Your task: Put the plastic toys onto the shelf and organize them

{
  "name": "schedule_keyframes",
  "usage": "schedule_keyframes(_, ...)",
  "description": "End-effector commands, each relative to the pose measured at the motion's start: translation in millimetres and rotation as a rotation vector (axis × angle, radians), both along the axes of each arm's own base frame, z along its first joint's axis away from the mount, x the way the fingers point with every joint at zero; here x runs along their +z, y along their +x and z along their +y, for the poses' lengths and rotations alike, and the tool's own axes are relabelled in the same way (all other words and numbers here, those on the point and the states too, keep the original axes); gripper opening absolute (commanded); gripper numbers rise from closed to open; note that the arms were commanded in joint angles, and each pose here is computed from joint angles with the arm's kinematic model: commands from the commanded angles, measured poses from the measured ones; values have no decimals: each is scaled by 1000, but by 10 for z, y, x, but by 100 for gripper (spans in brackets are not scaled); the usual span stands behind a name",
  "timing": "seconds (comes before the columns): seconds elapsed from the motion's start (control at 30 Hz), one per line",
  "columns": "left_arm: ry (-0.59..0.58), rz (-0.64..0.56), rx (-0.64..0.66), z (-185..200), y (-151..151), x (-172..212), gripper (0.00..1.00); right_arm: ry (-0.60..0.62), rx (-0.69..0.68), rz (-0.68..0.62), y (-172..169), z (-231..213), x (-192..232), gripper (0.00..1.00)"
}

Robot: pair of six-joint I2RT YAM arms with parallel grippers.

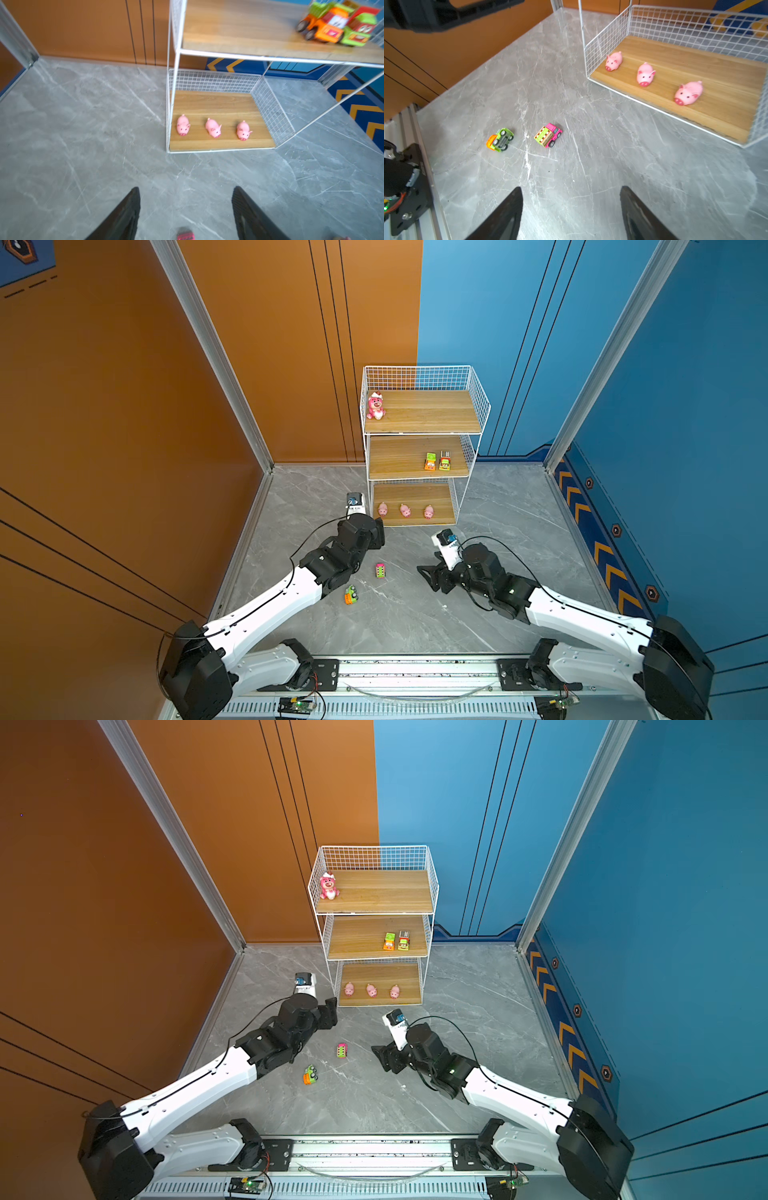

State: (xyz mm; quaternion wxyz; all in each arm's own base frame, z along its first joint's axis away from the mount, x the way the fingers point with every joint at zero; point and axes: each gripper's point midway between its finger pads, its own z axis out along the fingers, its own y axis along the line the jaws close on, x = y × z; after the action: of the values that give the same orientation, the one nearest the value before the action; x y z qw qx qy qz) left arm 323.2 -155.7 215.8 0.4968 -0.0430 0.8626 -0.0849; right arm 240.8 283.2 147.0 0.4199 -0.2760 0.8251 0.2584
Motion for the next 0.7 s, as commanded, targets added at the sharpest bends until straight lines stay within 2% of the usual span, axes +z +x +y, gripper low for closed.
schedule_keyframes(0.0,-15,189,107,337,-285,-363,72,-84,-12,20,70,126,-145,75)
schedule_keyframes(0.2,-132,413,213,711,-585,-758,74,-188,18,60,26,473,-444,75)
schedule_keyframes(0.4,-194,591,235,812,-675,-1148,74,-241,-75,137,219,656,-660,75)
schedule_keyframes(0.53,-188,641,203,746,-637,-1250,74,-253,-136,171,329,727,-709,75)
schedule_keyframes(0.67,-184,660,161,641,-588,-1318,74,-271,-215,198,398,621,-784,75)
